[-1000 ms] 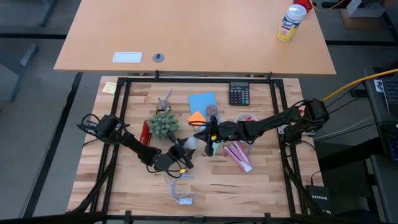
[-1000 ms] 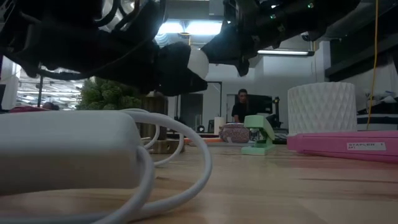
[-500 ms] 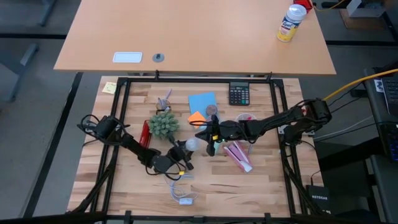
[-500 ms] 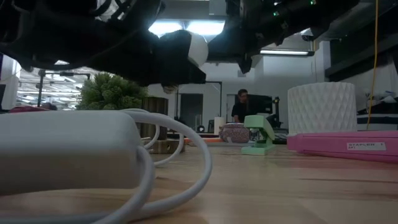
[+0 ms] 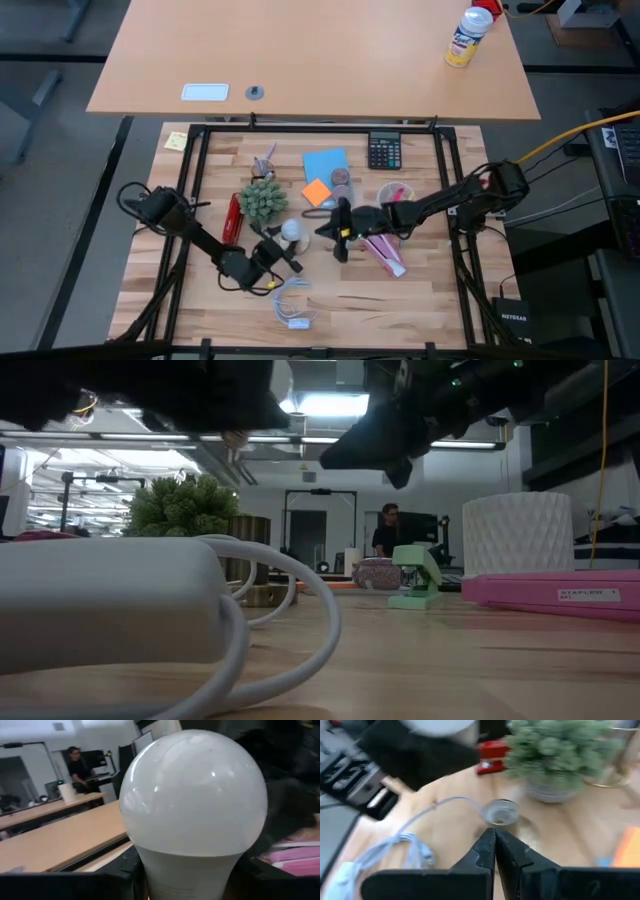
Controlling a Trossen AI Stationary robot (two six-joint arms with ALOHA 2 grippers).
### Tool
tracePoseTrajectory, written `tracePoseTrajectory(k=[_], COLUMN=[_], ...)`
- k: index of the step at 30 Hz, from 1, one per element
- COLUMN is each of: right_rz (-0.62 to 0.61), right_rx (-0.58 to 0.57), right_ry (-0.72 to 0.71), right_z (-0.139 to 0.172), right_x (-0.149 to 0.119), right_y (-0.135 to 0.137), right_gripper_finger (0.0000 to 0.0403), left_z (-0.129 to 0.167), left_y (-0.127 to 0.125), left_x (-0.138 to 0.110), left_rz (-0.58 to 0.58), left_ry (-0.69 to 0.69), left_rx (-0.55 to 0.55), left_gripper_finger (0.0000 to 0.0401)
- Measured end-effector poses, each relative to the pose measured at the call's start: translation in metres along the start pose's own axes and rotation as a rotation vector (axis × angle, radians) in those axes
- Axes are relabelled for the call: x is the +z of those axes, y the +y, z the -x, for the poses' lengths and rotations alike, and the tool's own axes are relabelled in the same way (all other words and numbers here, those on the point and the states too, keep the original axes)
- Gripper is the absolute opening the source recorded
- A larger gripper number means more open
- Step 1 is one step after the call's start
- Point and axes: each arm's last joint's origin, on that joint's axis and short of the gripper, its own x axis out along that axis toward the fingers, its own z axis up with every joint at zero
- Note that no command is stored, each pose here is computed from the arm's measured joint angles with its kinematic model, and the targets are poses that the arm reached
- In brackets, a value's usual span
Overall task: Screw lightbulb
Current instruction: Insert the white lightbulb into the lamp socket
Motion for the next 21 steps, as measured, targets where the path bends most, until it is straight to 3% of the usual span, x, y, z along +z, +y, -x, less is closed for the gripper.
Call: tracePoseTrajectory(k=[4,11,17,21], right_rz=[-0.022,-0.069,-0.047,-0.018], right_rx=[0.048,0.031,0.015,-0.024], right_ry=[-0.060,-0.155,-0.131,-0.039], right_z=[-0.014,-0.027,-0.049,-0.067], right_x=[-0.010,-0.013,-0.005,-0.002], right_y=[0.010,0.009,0.015,0.013], right_gripper_finger=[0.0017,0.0017,0.0017,0.0017], left_z=[0.013,0.033,0.039,0.040], left_y=[0.004,0.003,0.002,0.002], left_x=[0.008,0.011,0.011,0.011], left_rz=[0.019,0.047,0.066,0.071], left_ry=[0.031,0.027,0.024,0.024], left_rx=[0.048,-0.002,-0.022,-0.023], left_gripper_finger=[0.0154,0.0159,0.0155,0.0156])
